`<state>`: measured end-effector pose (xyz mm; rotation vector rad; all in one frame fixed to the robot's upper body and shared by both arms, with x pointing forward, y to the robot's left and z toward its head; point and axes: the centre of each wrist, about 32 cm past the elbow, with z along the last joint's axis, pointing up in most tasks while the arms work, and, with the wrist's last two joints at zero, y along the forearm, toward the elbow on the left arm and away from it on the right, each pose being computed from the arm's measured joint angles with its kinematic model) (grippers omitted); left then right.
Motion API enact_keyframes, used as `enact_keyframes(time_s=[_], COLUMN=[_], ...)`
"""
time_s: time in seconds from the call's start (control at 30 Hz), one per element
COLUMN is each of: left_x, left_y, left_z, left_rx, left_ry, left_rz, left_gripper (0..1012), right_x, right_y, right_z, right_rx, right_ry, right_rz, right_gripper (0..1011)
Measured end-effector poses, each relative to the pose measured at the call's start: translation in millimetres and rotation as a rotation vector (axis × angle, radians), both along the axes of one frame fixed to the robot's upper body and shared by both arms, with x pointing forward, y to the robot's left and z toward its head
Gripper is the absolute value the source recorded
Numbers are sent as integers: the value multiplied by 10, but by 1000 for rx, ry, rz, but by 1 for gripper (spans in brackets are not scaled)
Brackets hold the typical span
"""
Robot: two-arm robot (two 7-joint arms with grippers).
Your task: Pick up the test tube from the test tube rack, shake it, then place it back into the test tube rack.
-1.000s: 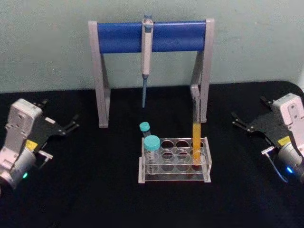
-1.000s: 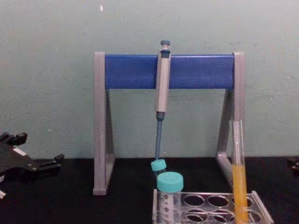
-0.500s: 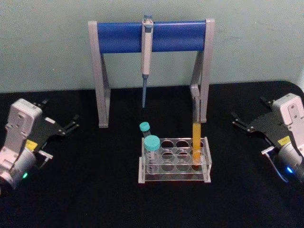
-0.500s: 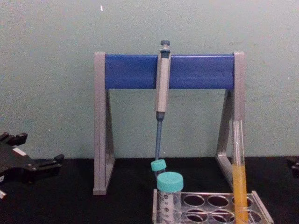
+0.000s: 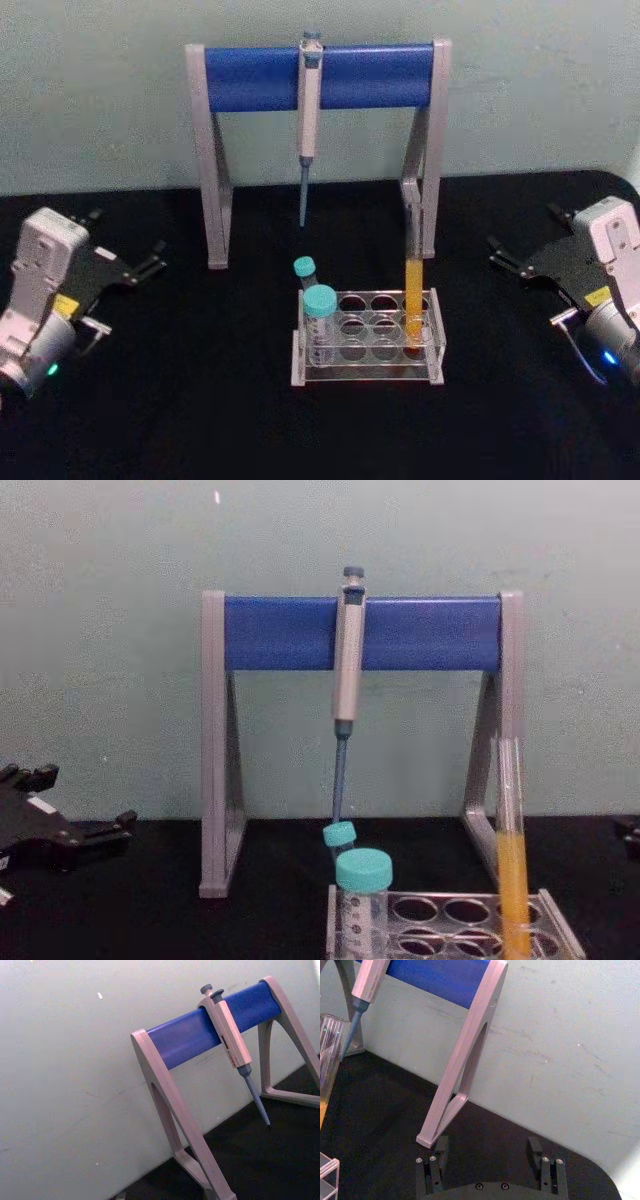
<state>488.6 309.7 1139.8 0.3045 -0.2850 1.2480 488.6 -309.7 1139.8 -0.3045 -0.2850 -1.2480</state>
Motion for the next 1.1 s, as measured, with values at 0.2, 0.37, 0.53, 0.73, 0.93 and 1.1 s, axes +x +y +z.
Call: enact_keyframes(time_s=[0.2,0.37,0.53,0.73,0.93,1.1], left_x=[0,0,0,0,0,0], left_y=[0,0,0,0,0,0], left_z=[0,0,0,0,0,0], left_rx=[0,0,0,0,0,0], left_ry=[0,0,0,0,0,0], left_rz=[0,0,0,0,0,0], left_gripper=[1001,1001,1001,1001,1001,1002], right_x=[0,0,0,-55,-170,-262], right_y=[0,0,0,6,21,27], right_z=[0,0,0,30,79,113], right_rx=[0,0,0,10,61,124], right_ry=[0,0,0,23,73,125], right_rz=[0,0,0,30,75,113], right_gripper=[1000,1000,1000,1000,1000,1000])
